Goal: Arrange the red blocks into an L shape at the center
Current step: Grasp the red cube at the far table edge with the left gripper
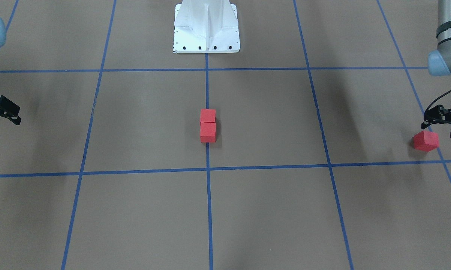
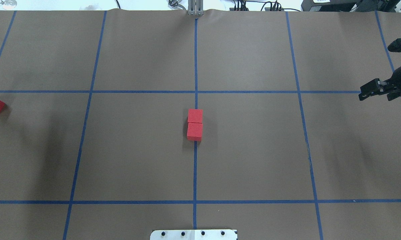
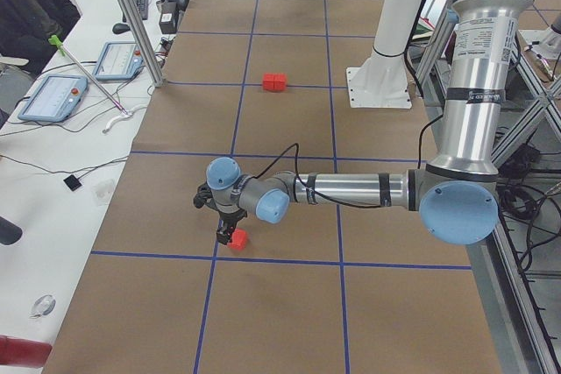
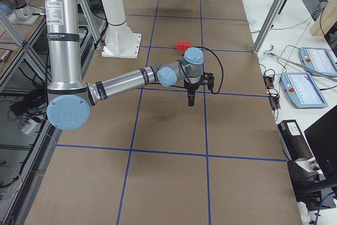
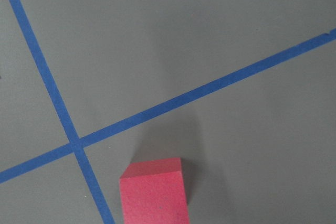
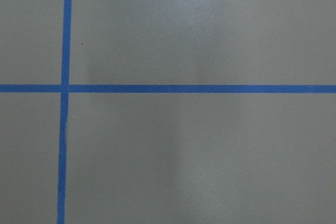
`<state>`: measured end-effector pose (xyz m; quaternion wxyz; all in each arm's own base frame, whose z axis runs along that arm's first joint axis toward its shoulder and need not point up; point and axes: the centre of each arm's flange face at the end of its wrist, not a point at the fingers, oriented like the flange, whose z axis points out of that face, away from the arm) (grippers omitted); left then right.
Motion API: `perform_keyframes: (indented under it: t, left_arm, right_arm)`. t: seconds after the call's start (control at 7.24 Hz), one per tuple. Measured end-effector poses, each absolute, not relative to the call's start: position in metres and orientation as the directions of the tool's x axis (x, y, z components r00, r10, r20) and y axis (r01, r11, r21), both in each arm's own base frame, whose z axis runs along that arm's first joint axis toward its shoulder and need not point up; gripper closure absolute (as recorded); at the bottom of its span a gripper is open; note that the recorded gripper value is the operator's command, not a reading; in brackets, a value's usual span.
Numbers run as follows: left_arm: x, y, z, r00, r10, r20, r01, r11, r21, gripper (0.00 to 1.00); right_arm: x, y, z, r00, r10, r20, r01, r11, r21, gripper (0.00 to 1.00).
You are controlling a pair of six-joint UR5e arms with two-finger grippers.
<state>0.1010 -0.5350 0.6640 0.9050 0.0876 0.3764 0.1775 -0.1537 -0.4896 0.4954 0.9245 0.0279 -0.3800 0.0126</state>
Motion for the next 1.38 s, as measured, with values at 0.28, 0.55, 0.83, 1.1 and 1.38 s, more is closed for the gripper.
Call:
perform_keyframes:
  t: [0.28, 0.55, 0.83, 1.1, 1.38]
  left_arm:
    - [0.105, -0.545, 0.678, 0.661, 0.364, -0.656, -0.255, 0.931, 0.260, 0.01]
    - [0.110, -0.557, 0.686, 0.667, 0.344, -0.661, -0.251, 0.939, 0.235, 0.01]
    - [0.114, -0.566, 0.693, 0.671, 0.330, -0.664, -0.252, 0.944, 0.214, 0.09]
    - [0.116, -0.569, 0.698, 0.674, 0.321, -0.666, -0.252, 0.947, 0.202, 1.00]
    - [0.117, -0.571, 0.694, 0.672, 0.319, -0.669, -0.247, 0.947, 0.204, 1.00]
  right_arm:
    - [-0.154, -0.489, 0.496, 0.711, 0.002, 0.703, -0.044, 0.998, 0.042, 0.00]
    - [-0.154, -0.490, 0.496, 0.710, 0.001, 0.704, -0.044, 0.998, 0.043, 0.00]
    - [-0.154, -0.490, 0.495, 0.710, 0.000, 0.704, -0.044, 0.998, 0.044, 0.00]
    - [-0.155, -0.490, 0.495, 0.710, 0.000, 0.705, -0.044, 0.998, 0.044, 0.00]
    - [-0.155, -0.490, 0.494, 0.709, 0.000, 0.705, -0.045, 0.998, 0.045, 0.00]
